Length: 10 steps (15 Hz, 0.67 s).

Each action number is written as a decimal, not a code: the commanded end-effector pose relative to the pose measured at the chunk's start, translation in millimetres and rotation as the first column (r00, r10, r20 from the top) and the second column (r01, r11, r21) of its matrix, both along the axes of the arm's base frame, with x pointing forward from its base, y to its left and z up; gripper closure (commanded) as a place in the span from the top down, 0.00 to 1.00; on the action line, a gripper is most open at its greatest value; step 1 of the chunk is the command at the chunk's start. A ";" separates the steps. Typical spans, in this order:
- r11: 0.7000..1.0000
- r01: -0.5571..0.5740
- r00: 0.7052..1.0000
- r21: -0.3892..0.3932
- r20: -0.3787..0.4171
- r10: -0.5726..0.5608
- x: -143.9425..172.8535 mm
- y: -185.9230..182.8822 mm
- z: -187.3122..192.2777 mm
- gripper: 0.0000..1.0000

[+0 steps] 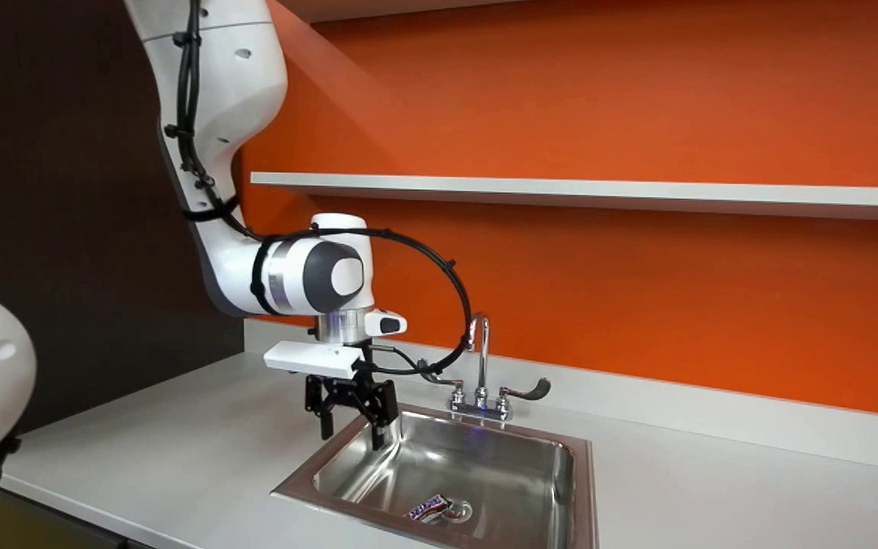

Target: Put the snickers bar inside the sink

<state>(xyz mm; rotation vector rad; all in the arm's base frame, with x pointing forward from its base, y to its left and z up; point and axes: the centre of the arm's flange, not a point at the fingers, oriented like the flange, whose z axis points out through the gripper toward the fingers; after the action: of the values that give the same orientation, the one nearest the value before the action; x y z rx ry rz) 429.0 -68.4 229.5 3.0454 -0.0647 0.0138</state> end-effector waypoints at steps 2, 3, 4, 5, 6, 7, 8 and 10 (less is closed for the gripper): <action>0.999 -0.040 0.998 -0.026 0.037 0.041 -48.9 8.5 53.8 1.00; 0.998 -0.048 0.998 -0.041 0.044 0.050 -54.2 9.5 59.9 1.00; 0.997 -0.059 0.997 -0.050 0.049 0.062 -59.3 10.1 66.4 1.00; 0.998 -0.052 0.998 -0.027 0.038 0.053 -33.4 6.2 40.3 1.00; 0.998 -0.056 0.997 -0.031 0.044 0.057 -38.6 6.5 46.9 1.00; 0.998 -0.057 0.997 -0.033 0.050 0.059 -42.4 7.0 51.8 1.00; 0.998 -0.057 0.997 -0.033 0.053 0.059 -45.1 7.4 54.4 1.00; 0.998 -0.057 0.997 -0.033 0.055 0.059 -46.6 7.8 55.5 1.00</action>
<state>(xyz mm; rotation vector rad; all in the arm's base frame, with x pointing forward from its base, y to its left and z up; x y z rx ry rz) 382.4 -60.6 285.0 3.0141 0.0203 0.1027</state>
